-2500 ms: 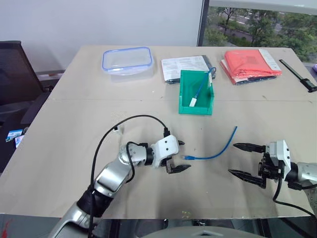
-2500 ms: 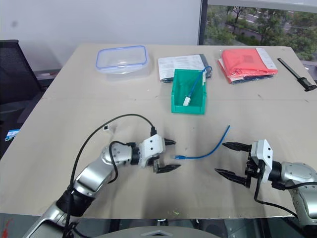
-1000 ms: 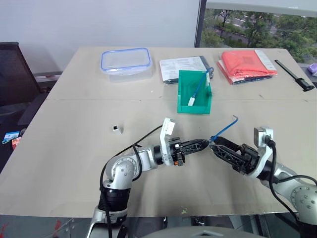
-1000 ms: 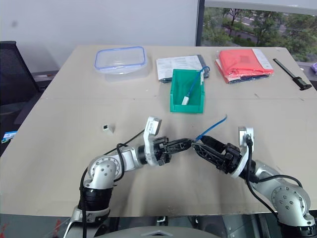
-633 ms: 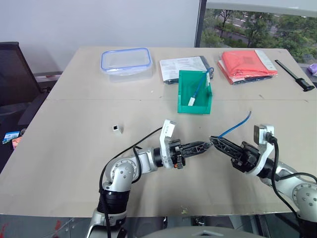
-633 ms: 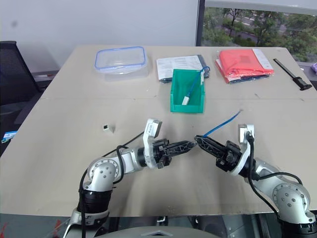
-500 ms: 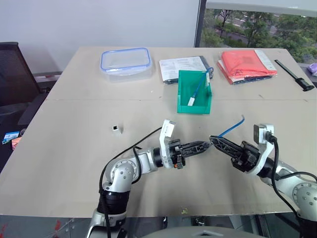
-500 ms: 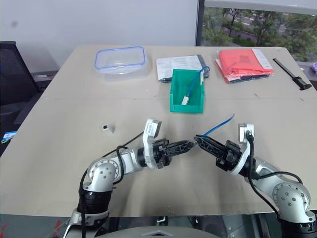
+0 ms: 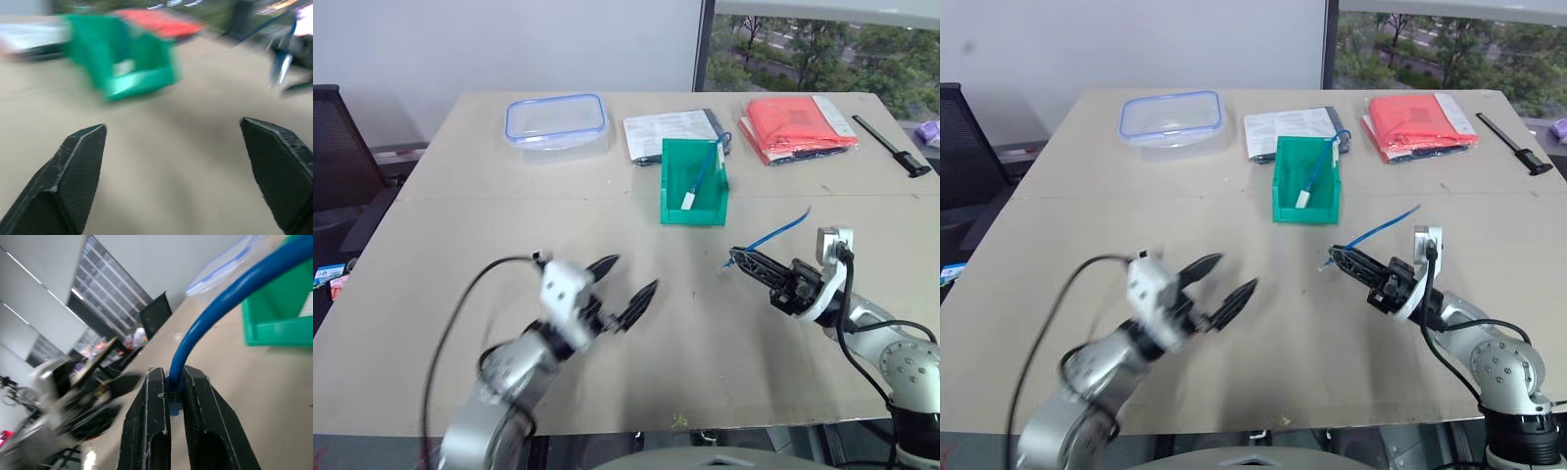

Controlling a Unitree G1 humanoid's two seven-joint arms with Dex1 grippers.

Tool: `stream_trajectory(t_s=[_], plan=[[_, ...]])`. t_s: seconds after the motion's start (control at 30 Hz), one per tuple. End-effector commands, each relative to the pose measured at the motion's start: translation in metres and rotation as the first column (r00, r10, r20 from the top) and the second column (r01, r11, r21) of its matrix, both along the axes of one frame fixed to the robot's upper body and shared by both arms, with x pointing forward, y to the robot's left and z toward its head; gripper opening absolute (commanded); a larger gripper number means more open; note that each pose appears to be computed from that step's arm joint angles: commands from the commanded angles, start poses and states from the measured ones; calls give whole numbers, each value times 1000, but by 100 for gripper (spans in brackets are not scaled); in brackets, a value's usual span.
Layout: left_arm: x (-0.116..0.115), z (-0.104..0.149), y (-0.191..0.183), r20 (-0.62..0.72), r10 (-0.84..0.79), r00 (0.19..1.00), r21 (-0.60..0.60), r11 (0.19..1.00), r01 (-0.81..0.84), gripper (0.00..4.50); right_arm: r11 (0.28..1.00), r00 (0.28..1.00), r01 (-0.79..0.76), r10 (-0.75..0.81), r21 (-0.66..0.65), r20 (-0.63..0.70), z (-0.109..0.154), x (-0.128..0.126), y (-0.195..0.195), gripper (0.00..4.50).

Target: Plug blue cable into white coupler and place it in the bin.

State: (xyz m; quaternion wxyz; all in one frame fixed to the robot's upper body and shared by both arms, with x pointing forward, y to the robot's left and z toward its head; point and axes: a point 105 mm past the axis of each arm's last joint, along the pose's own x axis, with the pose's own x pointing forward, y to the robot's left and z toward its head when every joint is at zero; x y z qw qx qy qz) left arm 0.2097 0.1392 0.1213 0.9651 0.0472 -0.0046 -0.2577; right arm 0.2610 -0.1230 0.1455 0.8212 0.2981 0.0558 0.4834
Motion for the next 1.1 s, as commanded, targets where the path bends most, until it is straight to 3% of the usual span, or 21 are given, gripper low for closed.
stream_trajectory(t_s=[0.03, 0.13, 0.33, 0.5, 0.6, 0.83, 0.87, 0.93, 1.0, 1.1], plan=[[-6, 18, 41, 193, 325, 926, 128, 927, -352, 446, 1000, 998, -24, 24, 9, 60, 6, 3, 6, 0], [-2, 0, 70, 164, 553, 817, 117, 811, -573, 446, 999, 996, -46, 46, 11, 70, 7, 4, 11, 0], [29, -36, 79, 56, 630, 774, 90, 769, -632, 446, 998, 994, -58, 57, 3, 90, 9, 8, 14, 0], [46, -60, 77, -35, 612, 790, 72, 790, -609, 446, 998, 992, -70, 71, -8, 109, 10, 8, 18, 0], [53, -64, 88, -42, 639, 768, 61, 769, -636, 446, 997, 989, -73, 73, -8, 128, 14, 9, 19, 0], [78, -62, 88, -24, 600, 800, 63, 799, -598, 446, 998, 982, -59, 59, -9, 179, 21, 13, 22, 0], [82, -62, 87, -18, 592, 806, 68, 805, -590, 407, 998, 982, -54, 55, -11, 180, 20, 13, 21, 0], [87, -62, 86, -14, 586, 810, 66, 809, -584, 371, 999, 982, -48, 50, -18, 180, 18, 12, 20, 0], [89, -61, 87, -3, 589, 808, 65, 806, -588, 261, 999, 982, -46, 49, -20, 181, 17, 11, 20, 0], [89, -63, 84, -8, 582, 813, 68, 812, -580, 142, 999, 982, -40, 42, -18, 184, 17, 10, 20, 0]])
